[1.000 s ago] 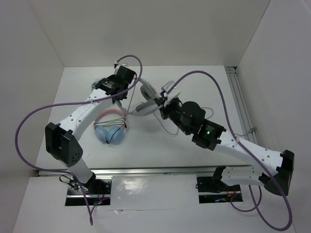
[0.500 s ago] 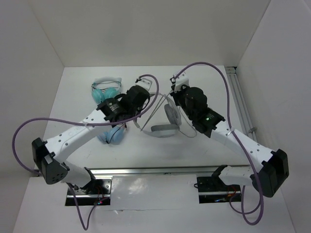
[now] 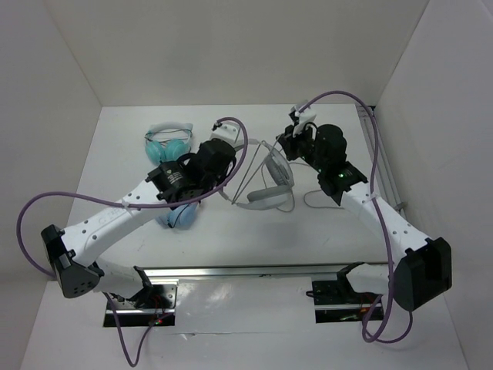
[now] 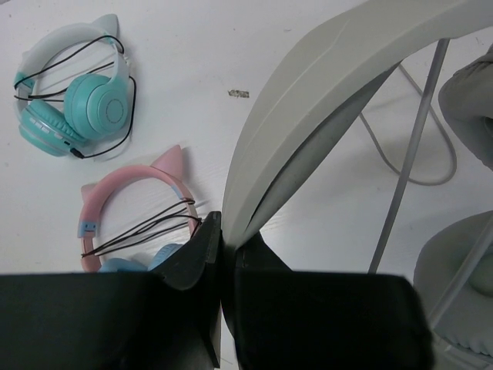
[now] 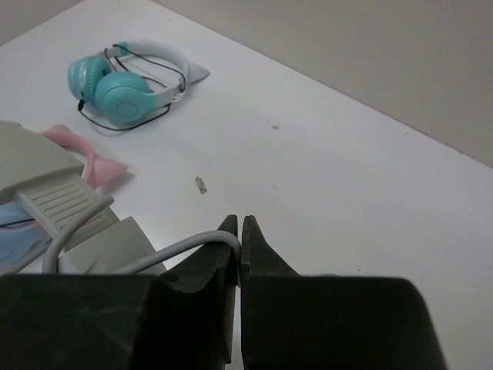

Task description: Wrap the headphones

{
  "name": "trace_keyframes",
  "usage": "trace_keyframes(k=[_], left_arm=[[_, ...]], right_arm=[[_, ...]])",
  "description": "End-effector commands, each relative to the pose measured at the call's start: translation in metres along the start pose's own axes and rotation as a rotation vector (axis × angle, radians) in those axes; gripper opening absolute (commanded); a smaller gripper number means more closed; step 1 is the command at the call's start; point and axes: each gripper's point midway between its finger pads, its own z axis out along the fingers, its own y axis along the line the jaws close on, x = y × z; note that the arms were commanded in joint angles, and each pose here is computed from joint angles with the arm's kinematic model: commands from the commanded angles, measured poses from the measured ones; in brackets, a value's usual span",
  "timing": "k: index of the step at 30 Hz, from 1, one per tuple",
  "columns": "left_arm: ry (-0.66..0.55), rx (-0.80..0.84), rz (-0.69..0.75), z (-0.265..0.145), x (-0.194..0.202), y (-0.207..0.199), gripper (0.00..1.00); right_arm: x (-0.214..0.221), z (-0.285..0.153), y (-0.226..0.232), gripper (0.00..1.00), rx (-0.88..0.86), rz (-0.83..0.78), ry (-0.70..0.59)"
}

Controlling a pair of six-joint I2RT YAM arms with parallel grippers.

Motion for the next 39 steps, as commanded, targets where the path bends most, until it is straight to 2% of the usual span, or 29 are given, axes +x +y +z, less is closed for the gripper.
trace_keyframes(k=[1,12,17,23,27,29,32,33,35,39], left_arm=[[0.226,0.168,0.277,-0.042,0.062,-0.005,0.0],[0.3,0.229,0.359,-0.037,0.081,-0.036,0.0],[0.312,0.247,0.369,-0.034,0.085,-0.044,0.0],[0.215,0.281,0.31,-0.05,0.056,-0.047,0.0],[0.133,0.314,0.26,-0.068,0.029,-0.044,0.0],[0.097,0.314,0.219,-0.077,0.019,-0.04,0.0],[0.042,0.32,0.166,-0.089,0.002,-0.035,0.0],[0.03,0.324,0.158,-0.088,-0.001,-0.037,0.0],[0.002,0.344,0.129,-0.099,-0.009,-0.034,0.0],[-0.032,0.318,0.1,-0.101,-0.02,-0.029,0.0]], right_arm=[[-0.067,-0.009,-0.093,0.03,0.301,0.031,-0.239],[-0.088,-0.013,-0.087,0.06,0.227,0.054,-0.32],[-0.083,-0.012,-0.083,0.06,0.204,0.054,-0.303],[-0.058,0.006,-0.095,0.09,0.16,0.055,-0.24],[-0.049,0.016,-0.051,0.2,-0.163,0.066,-0.244],[-0.042,0.019,-0.021,0.31,-0.335,0.092,-0.266],[-0.019,0.032,0.0,0.34,-0.438,0.195,-0.238],[-0.024,0.031,0.005,0.36,-0.48,0.188,-0.281],[-0.016,0.035,0.016,0.37,-0.537,0.269,-0.279],[-0.006,0.047,0.057,0.39,-0.674,0.319,-0.301]])
